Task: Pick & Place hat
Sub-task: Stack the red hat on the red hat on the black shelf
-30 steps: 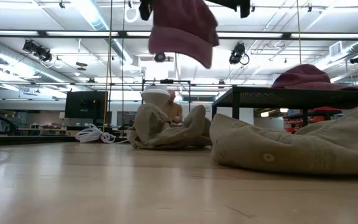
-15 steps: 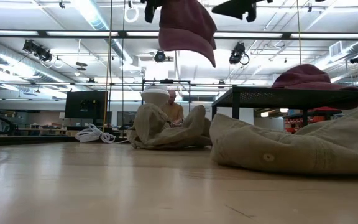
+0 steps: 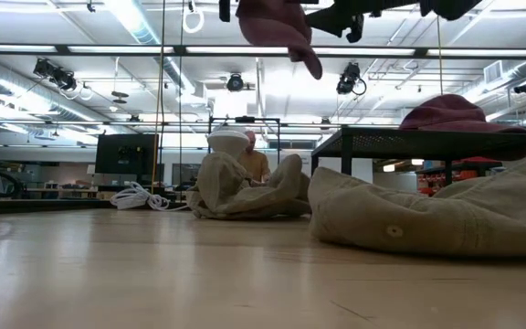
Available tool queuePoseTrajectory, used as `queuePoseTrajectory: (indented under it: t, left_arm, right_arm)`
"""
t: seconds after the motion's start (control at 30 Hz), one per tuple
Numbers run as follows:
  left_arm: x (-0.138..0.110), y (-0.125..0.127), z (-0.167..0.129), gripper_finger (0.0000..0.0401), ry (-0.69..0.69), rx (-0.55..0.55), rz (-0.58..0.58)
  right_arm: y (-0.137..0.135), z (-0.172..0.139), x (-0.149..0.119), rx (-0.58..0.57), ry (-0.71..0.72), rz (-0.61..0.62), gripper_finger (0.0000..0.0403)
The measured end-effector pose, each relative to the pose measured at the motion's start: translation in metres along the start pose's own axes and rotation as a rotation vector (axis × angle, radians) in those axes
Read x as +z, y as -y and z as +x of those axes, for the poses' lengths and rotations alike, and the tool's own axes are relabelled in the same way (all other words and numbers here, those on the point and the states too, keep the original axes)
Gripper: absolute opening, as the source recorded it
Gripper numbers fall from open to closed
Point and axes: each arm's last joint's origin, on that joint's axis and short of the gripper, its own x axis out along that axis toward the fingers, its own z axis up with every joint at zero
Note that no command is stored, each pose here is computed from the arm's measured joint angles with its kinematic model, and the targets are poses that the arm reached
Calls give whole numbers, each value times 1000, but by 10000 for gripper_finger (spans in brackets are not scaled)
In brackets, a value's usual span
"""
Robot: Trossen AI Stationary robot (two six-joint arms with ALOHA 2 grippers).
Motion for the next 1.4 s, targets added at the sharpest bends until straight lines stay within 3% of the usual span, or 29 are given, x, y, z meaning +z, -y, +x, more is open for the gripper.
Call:
queuePoseTrajectory:
  t: [0.13,0.33,0.43,0.57,0.73,0.83,0.97,1.27,1.4]
  left_arm:
    - [-6,1,5,7,-18,-18,-10]
    - [-11,3,12,7,-15,-65,-17]
    - [-14,4,15,7,-13,-100,-20]
    - [-15,5,15,7,-21,-105,-13]
    - [-16,5,15,20,-30,-115,24]
    - [-18,5,15,45,-53,-129,28]
    - [-21,5,15,91,-76,-134,66]
    - [-21,10,15,238,-78,-214,74]
    - [-21,10,15,273,-80,-214,74]
  right_arm:
    - [3,6,1,-35,74,13,307]
    - [8,14,-3,85,114,25,304]
    - [12,18,-6,145,104,32,283]
    - [12,19,-7,184,85,20,213]
    - [11,15,-8,194,37,5,70]
    - [10,11,-7,203,-6,-18,14]
    - [11,3,1,174,-36,-26,23]
    - [21,-29,34,65,-52,-99,10]
    - [33,-49,50,-34,-79,-132,5]
